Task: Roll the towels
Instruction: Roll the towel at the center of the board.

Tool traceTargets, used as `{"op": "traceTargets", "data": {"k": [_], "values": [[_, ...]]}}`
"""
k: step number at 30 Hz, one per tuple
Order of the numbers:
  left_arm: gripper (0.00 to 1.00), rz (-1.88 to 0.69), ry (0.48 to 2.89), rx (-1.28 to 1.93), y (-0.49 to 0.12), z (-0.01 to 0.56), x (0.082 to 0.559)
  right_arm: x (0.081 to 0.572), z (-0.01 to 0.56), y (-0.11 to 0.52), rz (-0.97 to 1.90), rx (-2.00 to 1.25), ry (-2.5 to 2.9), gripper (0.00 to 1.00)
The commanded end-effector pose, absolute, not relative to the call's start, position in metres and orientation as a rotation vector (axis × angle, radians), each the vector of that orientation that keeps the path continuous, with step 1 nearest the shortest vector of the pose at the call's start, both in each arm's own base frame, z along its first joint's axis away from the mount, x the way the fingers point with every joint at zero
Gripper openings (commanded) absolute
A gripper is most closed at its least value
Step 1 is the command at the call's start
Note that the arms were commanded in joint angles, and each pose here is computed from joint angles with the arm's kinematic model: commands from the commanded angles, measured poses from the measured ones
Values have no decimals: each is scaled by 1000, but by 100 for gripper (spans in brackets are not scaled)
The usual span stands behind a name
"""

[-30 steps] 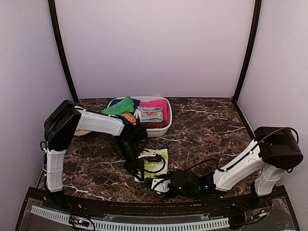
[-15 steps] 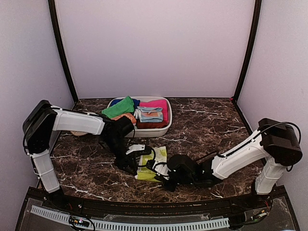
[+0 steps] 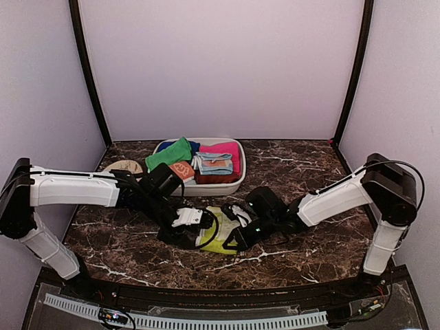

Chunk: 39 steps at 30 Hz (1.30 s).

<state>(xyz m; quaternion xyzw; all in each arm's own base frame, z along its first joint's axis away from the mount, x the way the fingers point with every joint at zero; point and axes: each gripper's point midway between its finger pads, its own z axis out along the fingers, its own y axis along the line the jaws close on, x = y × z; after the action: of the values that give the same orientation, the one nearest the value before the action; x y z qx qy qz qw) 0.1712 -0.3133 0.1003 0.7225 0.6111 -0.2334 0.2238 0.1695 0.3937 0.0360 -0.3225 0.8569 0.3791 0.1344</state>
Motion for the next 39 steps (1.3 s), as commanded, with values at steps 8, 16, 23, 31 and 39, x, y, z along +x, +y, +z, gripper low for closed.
{"op": "traceTargets", "data": {"k": [8,16,23,31,39], "values": [[47,-247,1483,2171,-345,55,185,170,33,396,1346,-758,2707,0],[47,-128,1466,2168,-344,38,198,169,22,394,1352,-736,2769,0],[44,-173,1559,2272,-332,14,185,181,28,390,1414,-643,2749,0],[60,-95,1532,2178,-329,38,196,182,18,383,1382,-623,2804,0],[79,-134,1510,2133,-337,78,196,180,8,381,1360,-615,2851,0]]}}
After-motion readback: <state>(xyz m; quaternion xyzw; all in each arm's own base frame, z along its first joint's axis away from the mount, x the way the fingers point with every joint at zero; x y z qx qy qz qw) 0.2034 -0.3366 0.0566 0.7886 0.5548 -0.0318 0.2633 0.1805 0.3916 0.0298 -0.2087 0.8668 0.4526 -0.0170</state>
